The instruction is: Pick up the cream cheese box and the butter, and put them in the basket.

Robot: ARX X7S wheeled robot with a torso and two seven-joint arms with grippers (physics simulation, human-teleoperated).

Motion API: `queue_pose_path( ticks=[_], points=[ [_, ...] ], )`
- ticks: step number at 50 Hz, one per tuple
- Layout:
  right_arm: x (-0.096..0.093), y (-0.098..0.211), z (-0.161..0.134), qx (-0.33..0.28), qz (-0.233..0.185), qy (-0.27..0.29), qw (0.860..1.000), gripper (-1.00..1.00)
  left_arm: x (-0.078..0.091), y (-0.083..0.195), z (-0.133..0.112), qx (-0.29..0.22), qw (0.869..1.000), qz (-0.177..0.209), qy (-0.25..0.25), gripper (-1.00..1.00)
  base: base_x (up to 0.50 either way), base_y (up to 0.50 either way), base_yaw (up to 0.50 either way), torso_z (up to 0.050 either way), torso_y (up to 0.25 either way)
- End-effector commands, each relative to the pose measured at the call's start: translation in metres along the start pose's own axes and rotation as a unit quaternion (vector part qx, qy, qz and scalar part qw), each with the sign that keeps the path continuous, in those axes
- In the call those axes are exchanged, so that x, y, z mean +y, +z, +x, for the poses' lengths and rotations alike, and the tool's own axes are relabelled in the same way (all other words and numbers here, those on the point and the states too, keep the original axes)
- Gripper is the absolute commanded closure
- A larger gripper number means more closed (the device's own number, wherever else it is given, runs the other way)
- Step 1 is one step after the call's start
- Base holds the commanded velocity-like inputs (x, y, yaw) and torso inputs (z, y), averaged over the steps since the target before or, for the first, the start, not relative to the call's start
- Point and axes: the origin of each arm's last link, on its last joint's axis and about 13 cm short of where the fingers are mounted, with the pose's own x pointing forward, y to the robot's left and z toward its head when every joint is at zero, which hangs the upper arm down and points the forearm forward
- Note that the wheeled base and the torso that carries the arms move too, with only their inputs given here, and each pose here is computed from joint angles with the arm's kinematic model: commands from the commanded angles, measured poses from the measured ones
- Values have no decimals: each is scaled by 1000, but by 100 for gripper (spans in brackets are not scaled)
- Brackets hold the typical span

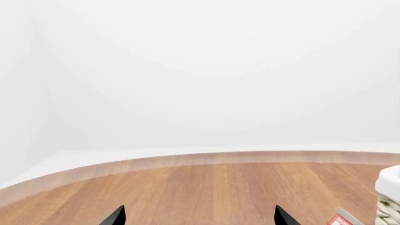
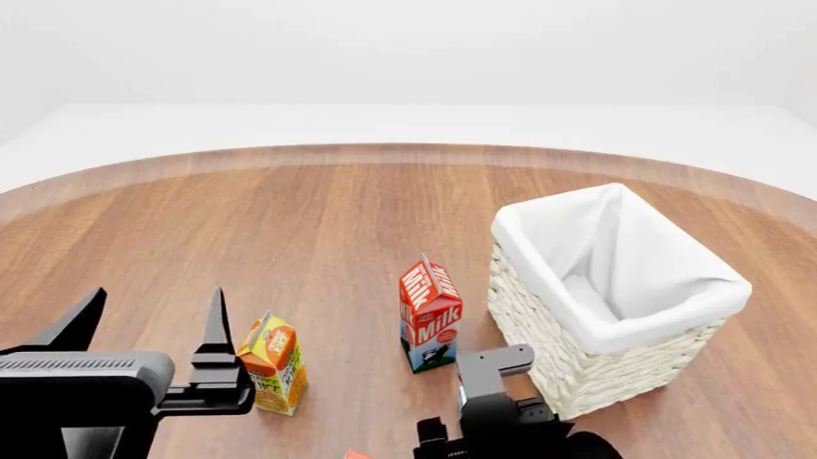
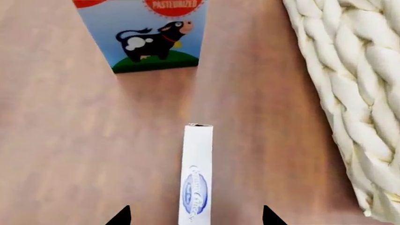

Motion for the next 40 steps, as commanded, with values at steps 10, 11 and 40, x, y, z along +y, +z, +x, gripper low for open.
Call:
queue_pose_path(
  ticks=[10, 11, 40],
  points=[
    [0, -6, 8, 9, -4, -10, 1000, -100, -1, -1, -1, 1, 1000, -1, -2, -100, 0, 0, 0, 0, 0],
    [0, -6, 8, 9, -4, -9, 1000, -100, 0, -1, -1, 0, 1000, -1, -2, -100, 0, 0, 0, 0, 0],
    [-2, -6, 6, 2, -6, -3, 1000, 100, -1, 0, 0, -1, 1000, -1, -2, -100, 0, 0, 0, 0, 0]
  ],
)
